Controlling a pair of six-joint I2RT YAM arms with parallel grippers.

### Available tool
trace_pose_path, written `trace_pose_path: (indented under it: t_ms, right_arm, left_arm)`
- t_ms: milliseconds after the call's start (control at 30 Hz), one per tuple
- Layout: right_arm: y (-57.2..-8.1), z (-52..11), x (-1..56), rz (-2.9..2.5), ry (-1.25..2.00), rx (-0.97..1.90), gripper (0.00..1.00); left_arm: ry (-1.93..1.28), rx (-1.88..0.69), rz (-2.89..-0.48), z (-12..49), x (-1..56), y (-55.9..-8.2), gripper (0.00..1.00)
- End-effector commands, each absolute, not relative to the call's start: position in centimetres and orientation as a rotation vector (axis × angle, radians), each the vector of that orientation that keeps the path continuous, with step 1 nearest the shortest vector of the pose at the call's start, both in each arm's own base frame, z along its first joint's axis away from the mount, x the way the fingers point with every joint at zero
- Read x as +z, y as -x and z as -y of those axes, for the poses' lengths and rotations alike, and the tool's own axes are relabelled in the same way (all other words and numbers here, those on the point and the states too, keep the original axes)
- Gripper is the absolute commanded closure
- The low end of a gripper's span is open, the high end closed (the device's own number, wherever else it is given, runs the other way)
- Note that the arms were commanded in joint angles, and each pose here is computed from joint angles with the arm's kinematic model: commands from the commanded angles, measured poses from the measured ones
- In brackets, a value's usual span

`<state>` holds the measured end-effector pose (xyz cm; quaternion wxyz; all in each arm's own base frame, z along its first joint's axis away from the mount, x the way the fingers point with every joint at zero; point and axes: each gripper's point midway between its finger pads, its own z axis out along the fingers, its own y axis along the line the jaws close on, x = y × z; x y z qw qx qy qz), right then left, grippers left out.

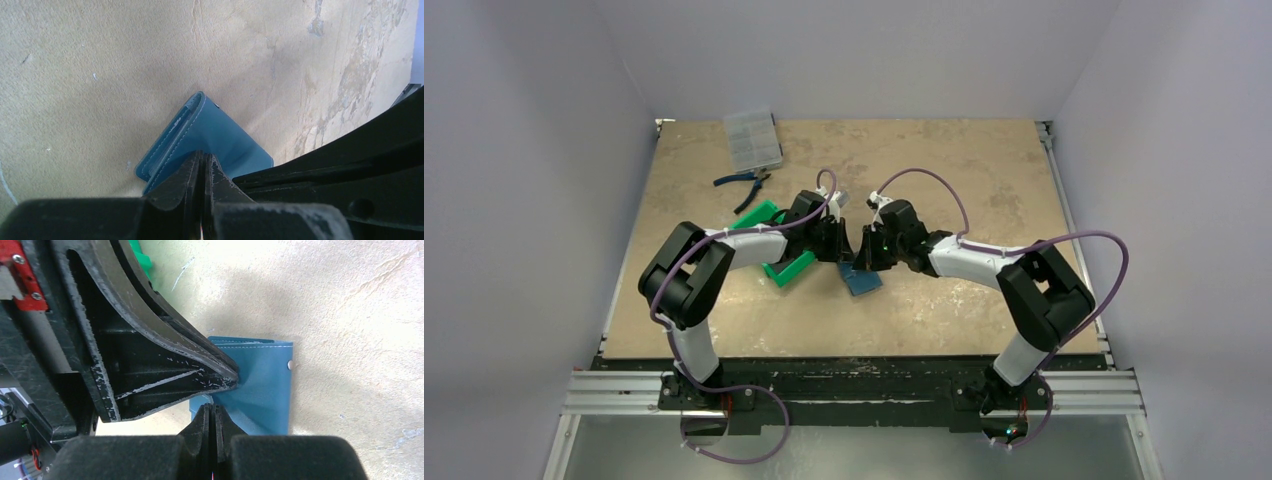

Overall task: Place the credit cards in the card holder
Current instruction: Close the card holder.

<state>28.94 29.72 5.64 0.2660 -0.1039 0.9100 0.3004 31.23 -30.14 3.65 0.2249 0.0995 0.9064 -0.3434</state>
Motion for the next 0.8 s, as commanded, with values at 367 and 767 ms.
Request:
trace_pose_path:
  t_ms: [367, 767]
  right_arm:
    - [-29.1, -28.9, 4.6, -2.501, 0.269, 0.726, 1.0]
    - [-28.3, -27.9, 1.8, -2.565, 0.278, 0.599, 1.0]
  left_arm:
    - [-0.285, -0.839, -2.546, 28.5, 1.9, -31.4, 1.0]
    - [-0.289, -0.84, -2.544, 28.4, 1.9, -31.4, 1.0]
